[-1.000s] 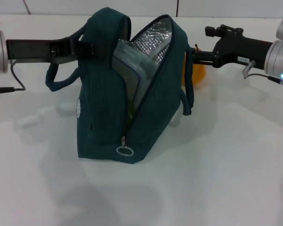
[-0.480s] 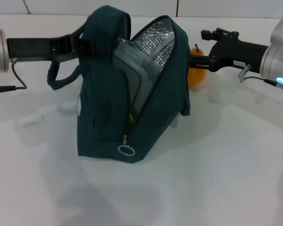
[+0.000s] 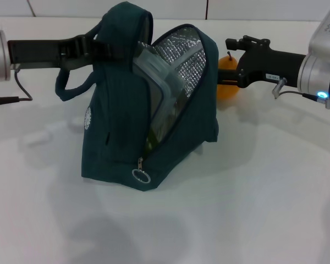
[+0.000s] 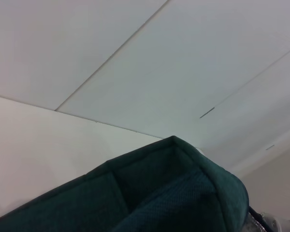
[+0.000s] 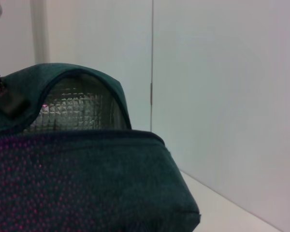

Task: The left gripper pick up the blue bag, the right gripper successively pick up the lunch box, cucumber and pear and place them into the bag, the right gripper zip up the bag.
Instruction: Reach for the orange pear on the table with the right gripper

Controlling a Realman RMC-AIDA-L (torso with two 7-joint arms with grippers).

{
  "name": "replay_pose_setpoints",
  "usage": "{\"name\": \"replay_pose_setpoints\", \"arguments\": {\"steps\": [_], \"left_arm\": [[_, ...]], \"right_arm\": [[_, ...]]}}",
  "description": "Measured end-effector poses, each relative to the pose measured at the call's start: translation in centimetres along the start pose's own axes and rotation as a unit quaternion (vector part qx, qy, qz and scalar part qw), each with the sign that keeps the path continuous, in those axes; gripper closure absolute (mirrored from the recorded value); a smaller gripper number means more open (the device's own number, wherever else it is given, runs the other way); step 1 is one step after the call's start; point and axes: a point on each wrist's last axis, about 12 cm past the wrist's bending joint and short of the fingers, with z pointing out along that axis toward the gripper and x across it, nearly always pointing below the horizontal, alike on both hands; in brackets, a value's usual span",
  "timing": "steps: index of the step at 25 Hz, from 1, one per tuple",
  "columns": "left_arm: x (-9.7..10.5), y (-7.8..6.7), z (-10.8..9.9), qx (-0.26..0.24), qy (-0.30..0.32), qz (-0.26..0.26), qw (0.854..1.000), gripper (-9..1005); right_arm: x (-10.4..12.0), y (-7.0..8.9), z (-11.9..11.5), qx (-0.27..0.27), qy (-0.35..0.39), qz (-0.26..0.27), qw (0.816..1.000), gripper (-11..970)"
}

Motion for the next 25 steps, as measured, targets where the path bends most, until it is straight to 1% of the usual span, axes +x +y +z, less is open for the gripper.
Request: {"name": "replay_pose_setpoints", "arguments": {"steps": [6, 14, 21, 25], "left_arm": [[-0.13, -0.18, 0.27, 0.003, 0.001, -0.011, 1.0, 946], [-0.03, -0.08, 0.3, 0.004, 0.002, -0.018, 1.0, 946], [0.02, -0.05, 0.31, 0.004, 0.002, -0.02, 1.0, 946], [0.07, -0.05, 0.34, 0.005, 0.003, -0.02, 1.0, 946]], "right_arm": [[-0.05, -0.07, 0.06, 0.002, 0.001, -0.001, 1.0, 124], [0.14, -0.09, -0.09, 0.005, 0.002, 0.002, 1.0, 126], [0.41, -0.09, -0.44, 0.009, -0.005, 0.018, 1.0, 127], [0.65, -0.06, -0.61, 0.011, -0.004, 0.021, 1.0, 254]]}}
